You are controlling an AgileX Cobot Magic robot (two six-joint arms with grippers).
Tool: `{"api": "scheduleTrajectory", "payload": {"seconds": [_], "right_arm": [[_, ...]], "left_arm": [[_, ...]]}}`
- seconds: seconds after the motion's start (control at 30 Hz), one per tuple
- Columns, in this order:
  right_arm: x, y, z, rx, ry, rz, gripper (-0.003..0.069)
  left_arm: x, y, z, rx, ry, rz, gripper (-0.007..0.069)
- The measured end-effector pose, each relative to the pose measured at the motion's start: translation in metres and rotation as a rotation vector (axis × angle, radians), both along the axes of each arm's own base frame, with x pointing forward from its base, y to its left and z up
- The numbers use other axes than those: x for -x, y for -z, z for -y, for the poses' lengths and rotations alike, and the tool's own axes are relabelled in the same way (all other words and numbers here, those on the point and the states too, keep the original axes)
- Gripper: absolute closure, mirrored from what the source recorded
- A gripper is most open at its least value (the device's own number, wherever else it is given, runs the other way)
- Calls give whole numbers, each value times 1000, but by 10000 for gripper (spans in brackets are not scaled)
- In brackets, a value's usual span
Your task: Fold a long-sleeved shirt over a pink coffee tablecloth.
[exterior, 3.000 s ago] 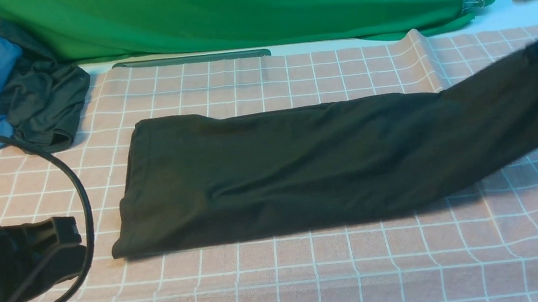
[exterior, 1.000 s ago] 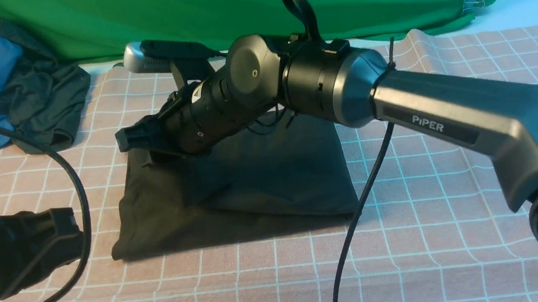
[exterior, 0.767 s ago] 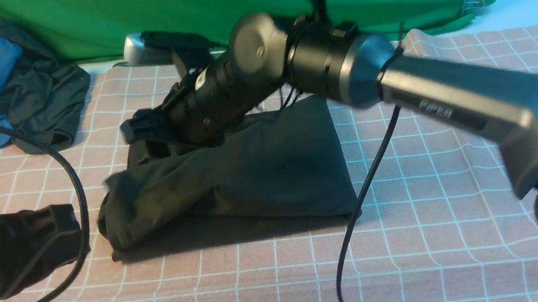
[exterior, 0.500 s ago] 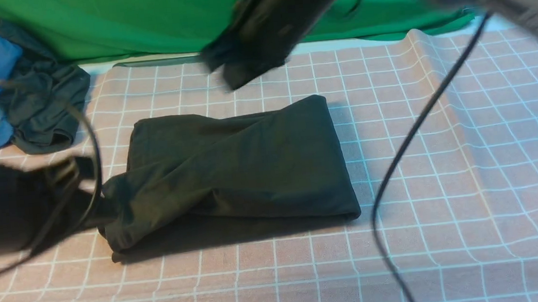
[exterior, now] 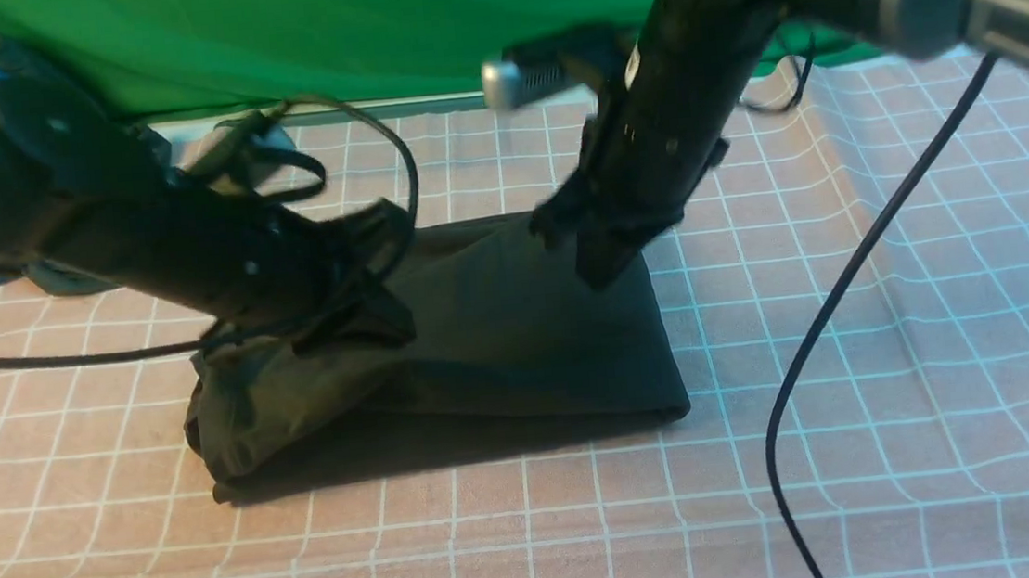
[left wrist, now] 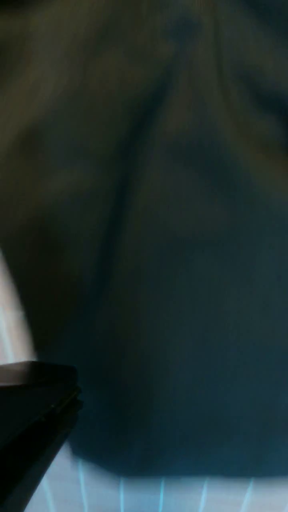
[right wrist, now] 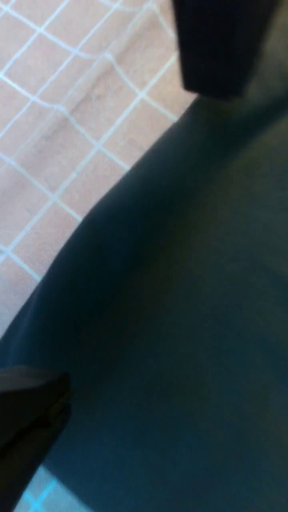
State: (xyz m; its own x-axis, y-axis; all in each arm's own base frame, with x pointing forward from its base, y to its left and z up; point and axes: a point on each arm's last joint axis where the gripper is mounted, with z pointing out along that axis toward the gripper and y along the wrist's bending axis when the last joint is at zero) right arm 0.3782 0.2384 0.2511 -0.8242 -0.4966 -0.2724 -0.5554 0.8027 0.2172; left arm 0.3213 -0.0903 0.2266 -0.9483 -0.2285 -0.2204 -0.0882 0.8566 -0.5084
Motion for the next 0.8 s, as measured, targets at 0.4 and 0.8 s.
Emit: {"api": "scheduleTrajectory", "payload": {"seconds": [0.4, 0.8], "right_arm": [[0, 59, 2, 109, -6, -145, 620], [0, 62, 6, 155, -5, -148, 620]], "left_arm": [[25, 58, -24, -282, 2, -216, 611], [29, -3, -26, -222, -99, -67, 611]]}}
